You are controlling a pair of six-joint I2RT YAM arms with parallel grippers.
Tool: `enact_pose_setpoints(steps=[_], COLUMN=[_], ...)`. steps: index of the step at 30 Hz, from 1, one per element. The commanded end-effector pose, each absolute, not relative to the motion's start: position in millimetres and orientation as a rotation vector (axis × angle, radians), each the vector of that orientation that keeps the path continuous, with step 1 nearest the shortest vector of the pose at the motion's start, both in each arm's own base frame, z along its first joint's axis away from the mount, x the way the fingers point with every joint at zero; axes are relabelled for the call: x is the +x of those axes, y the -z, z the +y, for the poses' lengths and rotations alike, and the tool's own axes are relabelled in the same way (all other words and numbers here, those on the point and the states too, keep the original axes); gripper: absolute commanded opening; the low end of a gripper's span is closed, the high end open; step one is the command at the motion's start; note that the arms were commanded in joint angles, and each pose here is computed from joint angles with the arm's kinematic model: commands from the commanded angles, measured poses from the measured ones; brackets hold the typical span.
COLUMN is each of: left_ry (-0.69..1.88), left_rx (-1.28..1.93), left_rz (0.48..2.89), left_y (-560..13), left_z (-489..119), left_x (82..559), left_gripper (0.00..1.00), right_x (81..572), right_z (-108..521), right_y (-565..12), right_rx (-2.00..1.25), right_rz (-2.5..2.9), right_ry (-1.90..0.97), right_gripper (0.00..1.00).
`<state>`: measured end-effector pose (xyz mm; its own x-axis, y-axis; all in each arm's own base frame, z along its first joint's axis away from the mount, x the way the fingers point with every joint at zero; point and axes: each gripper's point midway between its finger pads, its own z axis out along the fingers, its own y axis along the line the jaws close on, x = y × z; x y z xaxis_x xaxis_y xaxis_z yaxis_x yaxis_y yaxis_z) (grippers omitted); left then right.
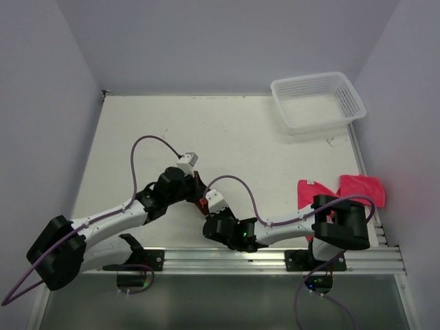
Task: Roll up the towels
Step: Place the rolled towel into the container
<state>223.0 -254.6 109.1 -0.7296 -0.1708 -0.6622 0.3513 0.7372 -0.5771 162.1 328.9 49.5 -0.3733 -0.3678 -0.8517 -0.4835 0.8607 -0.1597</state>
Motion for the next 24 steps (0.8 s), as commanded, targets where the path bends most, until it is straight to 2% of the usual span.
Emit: enact_pose_setpoints(steps=[1, 4, 6, 7, 9, 10, 16, 17, 20, 24], left_ry=[0.938, 0.879, 0.829, 0.812, 0.795, 0.793, 0.798, 0.801, 0.794, 0.794], left_rx=[0.129, 0.111, 0.103, 0.095, 0.083, 0.082, 0.081, 0.082, 0.07, 0.059], left_rz=[2.243, 2.311, 2.355, 2.367, 2.371, 2.37, 2.367, 2.368, 2.38, 2.381], left_y=[-87.7, -58.2, -42.0, -37.6, -34.9, -34.6, -36.3, -36.1, -32.6, -31.8], left_z=[-255.3, -244.8, -237.4, -234.1, -230.7, -230.0, -230.1, -230.3, -228.3, -226.7], left_x=[214.7, 208.0, 204.4, 203.3, 202.9, 202.6, 201.8, 201.3, 200.2, 198.8], left_gripper=[0.0, 0.0, 0.0, 0.0, 0.0, 0.0, 0.0, 0.0, 0.0, 0.0], right_x=[163.8, 162.8, 160.9, 160.3, 158.0, 159.2, 161.9, 162.2, 168.1, 172.4], right_z=[327.3, 329.1, 332.2, 333.7, 336.7, 333.8, 348.7, 351.2, 359.6, 373.8], right_y=[-48.5, -49.1, -51.8, -53.8, -57.9, -58.2, -89.1, -92.1, -95.8, -84.4], right_rx=[-0.636, -0.642, -0.644, -0.642, -0.641, -0.644, -0.581, -0.58, -0.611, -0.667], right_rz=[2.004, 2.013, 2.019, 2.02, 2.027, 2.042, 2.081, 2.086, 2.1, 2.124], right_ry=[-0.095, -0.101, -0.124, -0.137, -0.173, -0.169, -0.414, -0.453, -0.547, -0.572], right_gripper=[0.1, 0.13, 0.19, 0.37, 0.52, 0.63, 0.8, 0.93, 0.99, 0.99])
